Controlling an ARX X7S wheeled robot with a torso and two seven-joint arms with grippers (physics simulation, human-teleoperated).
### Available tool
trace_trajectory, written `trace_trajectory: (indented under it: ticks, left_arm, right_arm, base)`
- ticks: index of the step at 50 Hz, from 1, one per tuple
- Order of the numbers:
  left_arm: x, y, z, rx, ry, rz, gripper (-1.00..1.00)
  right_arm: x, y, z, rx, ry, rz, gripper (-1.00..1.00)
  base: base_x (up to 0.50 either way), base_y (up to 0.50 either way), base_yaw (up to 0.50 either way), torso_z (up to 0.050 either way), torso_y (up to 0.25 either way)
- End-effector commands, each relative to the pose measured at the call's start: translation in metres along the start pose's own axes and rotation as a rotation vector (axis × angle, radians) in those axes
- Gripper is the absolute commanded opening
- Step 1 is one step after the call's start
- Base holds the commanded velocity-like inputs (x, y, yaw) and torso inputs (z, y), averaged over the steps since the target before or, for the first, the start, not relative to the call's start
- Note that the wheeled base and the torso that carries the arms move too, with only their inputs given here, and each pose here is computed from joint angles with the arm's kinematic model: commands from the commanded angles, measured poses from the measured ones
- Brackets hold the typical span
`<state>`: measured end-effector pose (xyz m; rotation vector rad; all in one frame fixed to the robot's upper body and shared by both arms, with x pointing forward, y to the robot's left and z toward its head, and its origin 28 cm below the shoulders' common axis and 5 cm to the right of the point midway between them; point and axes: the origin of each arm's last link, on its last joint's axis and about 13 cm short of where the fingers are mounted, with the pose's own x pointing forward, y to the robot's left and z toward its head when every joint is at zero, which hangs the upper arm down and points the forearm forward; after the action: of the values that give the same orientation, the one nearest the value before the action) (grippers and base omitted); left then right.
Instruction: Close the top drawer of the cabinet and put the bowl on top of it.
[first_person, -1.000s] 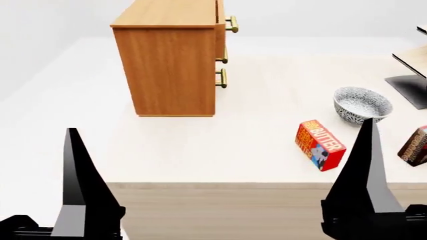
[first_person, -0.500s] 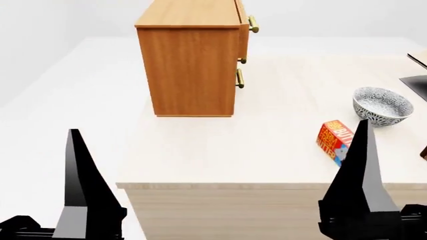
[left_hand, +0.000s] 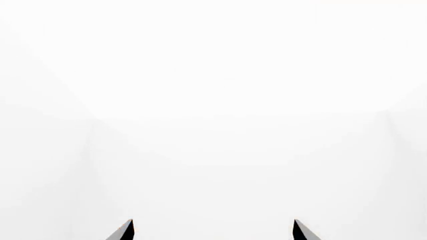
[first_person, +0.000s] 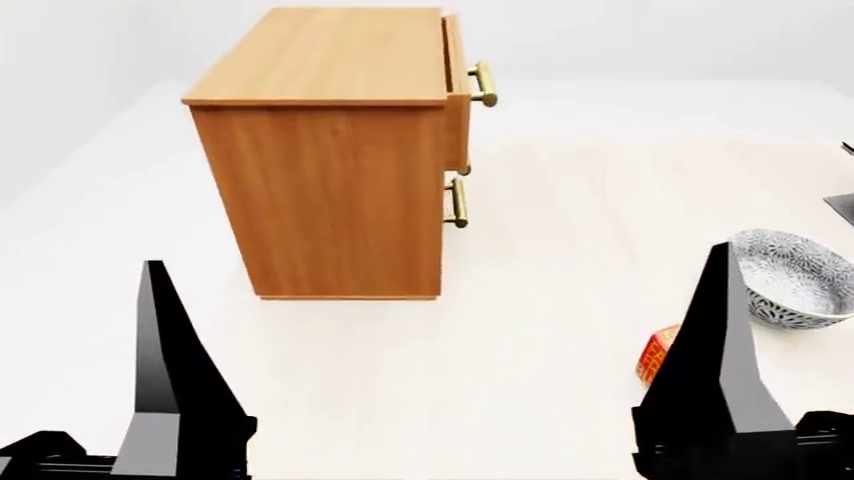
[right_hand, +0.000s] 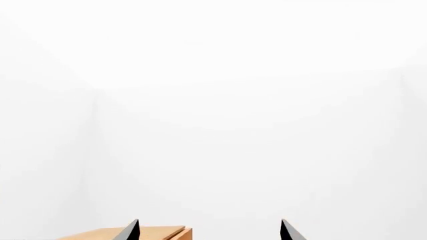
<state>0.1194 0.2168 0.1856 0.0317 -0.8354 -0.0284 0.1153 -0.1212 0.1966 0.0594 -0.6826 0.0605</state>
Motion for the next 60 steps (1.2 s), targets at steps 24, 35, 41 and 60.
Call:
trace_trajectory:
  ticks: [24,35,41,60]
  left_arm:
    - [0.001,0.001,-0.004,0.026,0.008,0.0,1.0]
    - [0.001,0.001,-0.005,0.026,0.009,0.0,1.0]
    - [0.001,0.001,-0.005,0.026,0.011,-0.001,1.0]
    - [0.001,0.0,-0.006,0.021,0.016,-0.007,1.0]
  right_arm:
    - [0.001,-0.001,-0.007,-0.038,-0.03,0.025,1.0]
    - [0.001,-0.001,-0.008,-0.037,-0.029,0.025,1.0]
    - [0.001,-0.001,-0.008,-0.034,-0.028,0.025,1.0]
    - [0.018,-0.007,-0.019,-0.031,0.111,0.016,1.0]
  base:
    - [0.5,-0.09,0.0,0.0,0.001]
    - [0.5,-0.02,0.0,0.0,0.0]
    - [0.5,-0.02,0.0,0.0,0.0]
    - [0.23,-0.01,0.0,0.0,0.0]
